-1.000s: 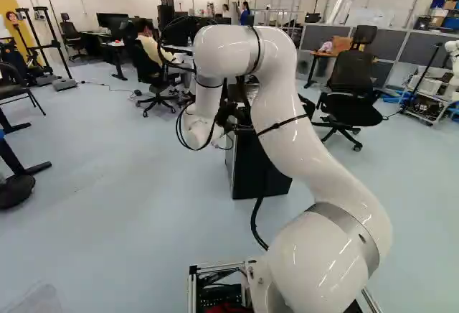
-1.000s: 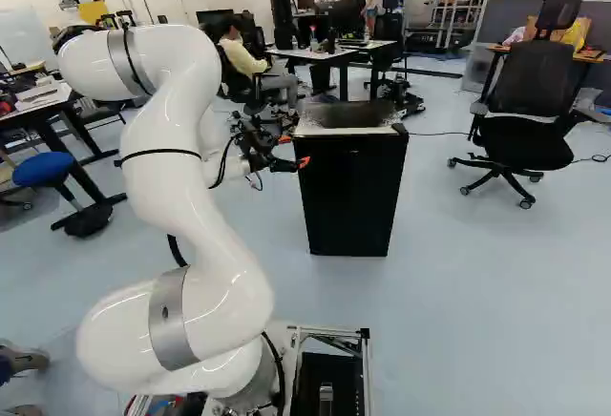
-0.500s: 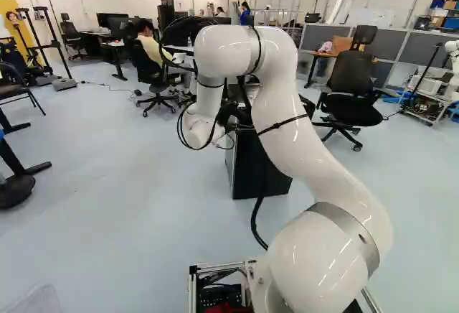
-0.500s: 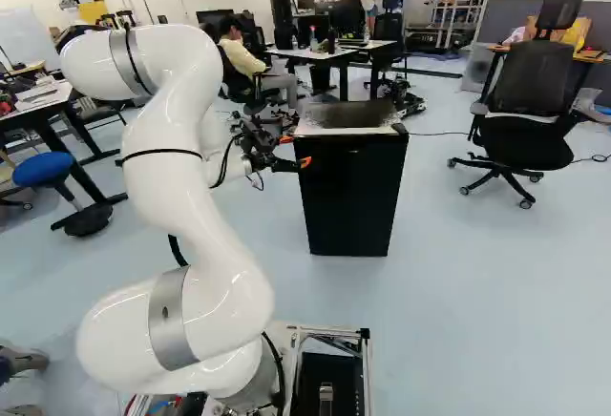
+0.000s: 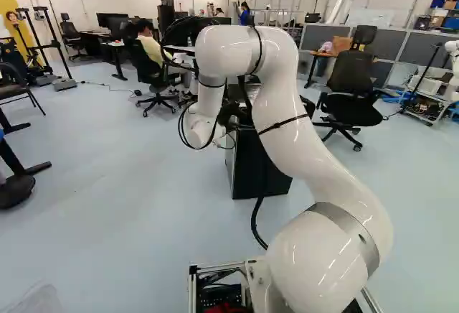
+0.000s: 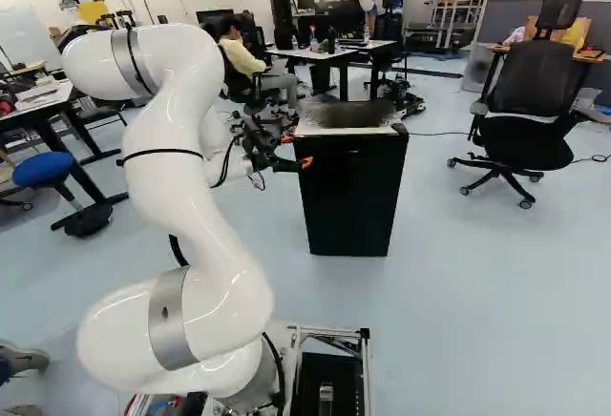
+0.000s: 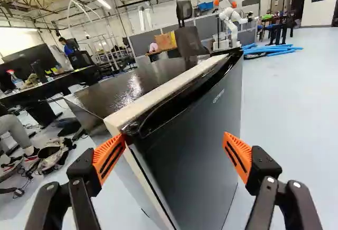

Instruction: Grab a drink from the fridge

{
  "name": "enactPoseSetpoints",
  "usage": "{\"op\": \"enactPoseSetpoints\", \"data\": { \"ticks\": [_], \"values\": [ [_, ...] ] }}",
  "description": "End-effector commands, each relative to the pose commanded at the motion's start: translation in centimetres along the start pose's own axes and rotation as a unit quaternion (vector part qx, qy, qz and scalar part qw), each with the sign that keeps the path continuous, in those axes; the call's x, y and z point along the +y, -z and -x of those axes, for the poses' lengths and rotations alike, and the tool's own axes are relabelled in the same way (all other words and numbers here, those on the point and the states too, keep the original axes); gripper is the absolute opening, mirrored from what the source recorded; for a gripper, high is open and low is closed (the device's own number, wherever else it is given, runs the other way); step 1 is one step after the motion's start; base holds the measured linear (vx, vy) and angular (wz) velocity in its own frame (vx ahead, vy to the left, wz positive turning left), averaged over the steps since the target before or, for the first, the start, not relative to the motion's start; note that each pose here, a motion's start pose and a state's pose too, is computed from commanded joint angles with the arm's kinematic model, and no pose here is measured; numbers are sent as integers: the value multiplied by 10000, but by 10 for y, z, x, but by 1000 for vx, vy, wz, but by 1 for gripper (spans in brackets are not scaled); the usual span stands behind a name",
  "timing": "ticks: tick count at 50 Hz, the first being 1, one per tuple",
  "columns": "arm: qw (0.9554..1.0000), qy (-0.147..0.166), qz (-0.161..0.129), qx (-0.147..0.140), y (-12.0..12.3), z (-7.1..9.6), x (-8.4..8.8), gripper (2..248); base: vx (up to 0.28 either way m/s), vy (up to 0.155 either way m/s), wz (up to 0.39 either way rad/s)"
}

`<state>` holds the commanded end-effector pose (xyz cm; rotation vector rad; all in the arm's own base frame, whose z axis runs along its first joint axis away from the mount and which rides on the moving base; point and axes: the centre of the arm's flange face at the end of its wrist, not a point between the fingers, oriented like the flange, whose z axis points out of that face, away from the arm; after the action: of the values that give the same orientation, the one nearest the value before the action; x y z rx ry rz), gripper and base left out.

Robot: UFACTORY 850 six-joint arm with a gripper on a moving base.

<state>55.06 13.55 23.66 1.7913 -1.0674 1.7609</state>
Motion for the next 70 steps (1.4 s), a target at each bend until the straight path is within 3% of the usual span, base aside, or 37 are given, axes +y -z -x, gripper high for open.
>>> {"op": "enactPoseSetpoints", "data": {
  "ticks": [70],
  "values": [
    [9992, -78, 400, 15, -6, -1, 9, 247, 0, 0, -1]
  ]
}}
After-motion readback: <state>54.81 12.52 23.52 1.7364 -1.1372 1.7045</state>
